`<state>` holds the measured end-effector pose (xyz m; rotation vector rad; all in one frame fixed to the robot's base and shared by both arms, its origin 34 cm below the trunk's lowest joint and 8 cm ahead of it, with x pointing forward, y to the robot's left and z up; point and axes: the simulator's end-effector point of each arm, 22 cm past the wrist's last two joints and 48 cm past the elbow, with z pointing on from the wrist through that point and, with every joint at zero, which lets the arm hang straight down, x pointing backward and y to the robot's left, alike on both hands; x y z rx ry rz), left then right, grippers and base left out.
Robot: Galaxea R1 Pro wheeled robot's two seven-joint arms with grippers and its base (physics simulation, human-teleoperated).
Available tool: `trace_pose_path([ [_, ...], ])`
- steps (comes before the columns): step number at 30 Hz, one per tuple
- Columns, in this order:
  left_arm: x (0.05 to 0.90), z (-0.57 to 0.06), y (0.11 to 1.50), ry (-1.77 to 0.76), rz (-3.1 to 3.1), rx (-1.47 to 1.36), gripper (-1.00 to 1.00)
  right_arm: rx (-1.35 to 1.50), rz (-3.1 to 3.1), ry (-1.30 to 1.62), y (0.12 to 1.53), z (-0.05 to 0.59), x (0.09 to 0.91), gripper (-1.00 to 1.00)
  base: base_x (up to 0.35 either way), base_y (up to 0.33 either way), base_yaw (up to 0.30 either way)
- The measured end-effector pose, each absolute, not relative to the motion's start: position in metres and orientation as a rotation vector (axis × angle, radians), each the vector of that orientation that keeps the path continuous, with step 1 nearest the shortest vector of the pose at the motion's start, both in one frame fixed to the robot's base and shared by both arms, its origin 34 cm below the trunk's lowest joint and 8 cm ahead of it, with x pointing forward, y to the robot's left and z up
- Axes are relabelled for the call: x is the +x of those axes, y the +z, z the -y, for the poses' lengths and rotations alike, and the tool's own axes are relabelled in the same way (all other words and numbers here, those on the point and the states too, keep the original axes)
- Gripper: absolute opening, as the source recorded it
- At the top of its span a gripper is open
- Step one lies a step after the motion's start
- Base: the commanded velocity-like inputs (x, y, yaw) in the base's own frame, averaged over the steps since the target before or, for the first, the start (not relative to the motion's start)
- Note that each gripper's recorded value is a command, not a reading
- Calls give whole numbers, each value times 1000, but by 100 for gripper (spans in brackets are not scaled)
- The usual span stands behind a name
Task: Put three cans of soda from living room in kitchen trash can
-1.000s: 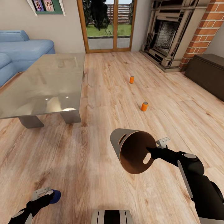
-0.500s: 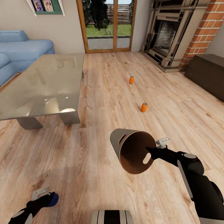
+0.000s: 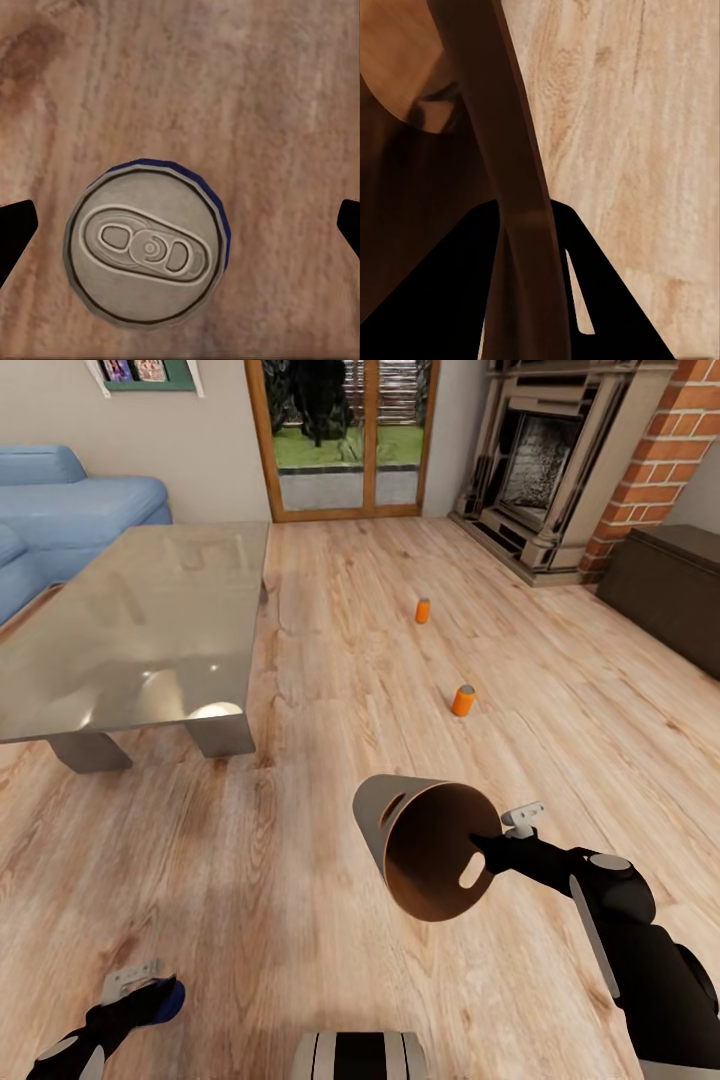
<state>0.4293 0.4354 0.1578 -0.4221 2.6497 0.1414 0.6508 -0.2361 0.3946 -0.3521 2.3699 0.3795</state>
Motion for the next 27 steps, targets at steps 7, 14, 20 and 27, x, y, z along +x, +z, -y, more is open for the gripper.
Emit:
trace_pose_path([
  [7, 421, -436, 149, 148, -2672, -421, 100, -348, -2400, 389, 377, 236, 647, -100, 0, 0, 0],
  [14, 421, -436, 148, 148, -2673, -419, 100, -346, -2404, 392, 375, 236, 646, -100, 0, 0, 0],
  [20, 421, -436, 148, 150, -2673, -419, 100, -347, -2404, 393, 374, 235, 646, -100, 0, 0, 0],
  [27, 418, -437, 145, 152, -2680, -420, 100, -345, -2413, 398, 369, 235, 644, -100, 0, 0, 0],
])
